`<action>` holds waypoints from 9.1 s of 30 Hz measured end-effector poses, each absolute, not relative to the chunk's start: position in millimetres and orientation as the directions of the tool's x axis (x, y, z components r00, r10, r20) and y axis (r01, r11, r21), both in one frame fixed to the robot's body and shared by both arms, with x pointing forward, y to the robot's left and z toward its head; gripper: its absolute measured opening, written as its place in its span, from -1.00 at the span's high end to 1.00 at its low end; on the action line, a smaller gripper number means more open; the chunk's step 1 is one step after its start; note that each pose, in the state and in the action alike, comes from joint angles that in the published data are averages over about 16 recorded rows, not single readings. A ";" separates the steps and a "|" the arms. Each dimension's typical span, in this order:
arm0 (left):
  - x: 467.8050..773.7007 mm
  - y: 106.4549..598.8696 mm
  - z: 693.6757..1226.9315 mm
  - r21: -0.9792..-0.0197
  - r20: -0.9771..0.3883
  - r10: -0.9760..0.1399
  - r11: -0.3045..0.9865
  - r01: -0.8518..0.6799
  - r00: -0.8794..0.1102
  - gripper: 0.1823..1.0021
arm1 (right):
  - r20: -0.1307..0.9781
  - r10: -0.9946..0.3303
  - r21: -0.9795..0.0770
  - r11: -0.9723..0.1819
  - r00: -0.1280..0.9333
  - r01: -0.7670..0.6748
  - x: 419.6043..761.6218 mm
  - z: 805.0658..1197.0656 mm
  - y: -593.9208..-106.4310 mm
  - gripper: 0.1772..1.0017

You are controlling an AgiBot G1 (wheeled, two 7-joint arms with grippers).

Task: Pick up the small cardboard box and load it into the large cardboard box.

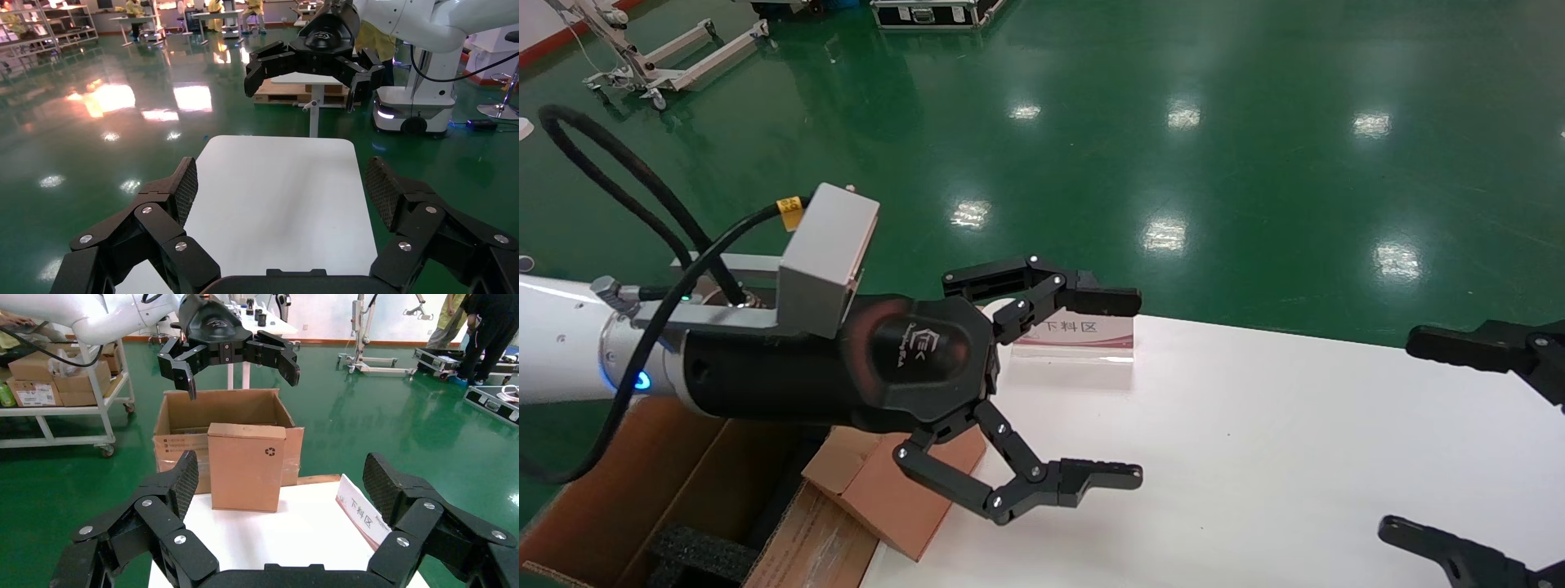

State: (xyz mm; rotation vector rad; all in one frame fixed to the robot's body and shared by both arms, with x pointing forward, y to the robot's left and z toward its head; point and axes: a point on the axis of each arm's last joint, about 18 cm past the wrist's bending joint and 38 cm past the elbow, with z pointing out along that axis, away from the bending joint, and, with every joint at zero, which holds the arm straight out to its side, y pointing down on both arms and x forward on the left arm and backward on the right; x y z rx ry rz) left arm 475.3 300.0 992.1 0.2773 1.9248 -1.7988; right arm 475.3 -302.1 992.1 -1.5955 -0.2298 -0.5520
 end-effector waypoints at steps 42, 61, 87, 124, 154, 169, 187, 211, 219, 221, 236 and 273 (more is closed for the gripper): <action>540.2 313.7 994.5 -0.764 -0.321 -0.478 0.640 -0.074 -0.818 -1.00 | 0.477 -0.178 -0.879 -0.112 0.861 0.464 475.4 992.1 -302.2 -1.00; 571.7 314.7 1016.4 -0.528 -0.427 -0.669 0.731 -0.432 -0.609 -1.00 | 0.477 -0.178 -0.879 -0.112 0.861 0.464 475.4 992.1 -302.2 -1.00; 556.1 333.3 1003.0 -0.462 -0.343 -0.793 0.610 -0.644 -0.504 -1.00 | 0.477 -0.178 -0.879 -0.112 0.861 0.464 475.4 992.1 -302.2 -1.00; 548.5 348.8 978.5 -0.421 -0.285 -0.832 0.555 -0.718 -0.477 -0.99 | 0.477 -0.178 -0.879 -0.112 0.861 0.464 475.5 992.1 -302.3 -1.00; 548.9 347.3 979.1 -0.427 -0.281 -0.830 0.557 -0.712 -0.481 -0.17 | 0.477 -0.178 -0.879 -0.112 0.861 0.464 475.5 992.1 -302.3 -0.24; 544.9 340.0 1029.9 -0.544 -0.275 -0.850 0.523 -0.656 -0.450 0.54 | 0.477 -0.178 -0.879 -0.112 0.861 0.464 475.5 992.1 -302.3 0.52; 458.2 351.5 1232.6 -0.742 -0.470 -0.855 0.518 -0.425 -0.219 0.63 | 0.477 -0.178 -0.879 -0.112 0.861 0.464 475.6 992.1 -302.3 0.95; 411.4 446.2 1145.7 -0.563 -0.374 -0.927 0.225 -0.795 0.002 0.65 | 0.477 -0.178 -0.879 -0.112 0.861 0.464 475.6 992.1 -302.4 0.97; 410.2 467.1 1114.7 -0.559 -0.320 -0.947 0.155 -0.815 0.040 0.65 | 0.477 -0.178 -0.879 -0.112 0.861 0.464 475.6 992.1 -302.4 0.96; 410.2 471.7 1107.6 -0.563 -0.309 -0.950 0.144 -0.814 0.045 0.65 | 0.477 -0.178 -0.879 -0.112 0.861 0.464 475.6 992.1 -302.4 0.95; 417.1 503.5 1058.8 -0.587 -0.241 -0.968 0.086 -0.805 0.072 0.65 | 0.477 -0.178 -0.879 -0.112 0.861 0.464 475.6 992.1 -302.4 0.66; 451.1 549.8 979.2 -0.575 -0.265 -0.960 0.078 -0.814 0.094 0.67 | 0.477 -0.178 -0.879 -0.112 0.861 0.464 475.6 992.1 -302.4 -0.94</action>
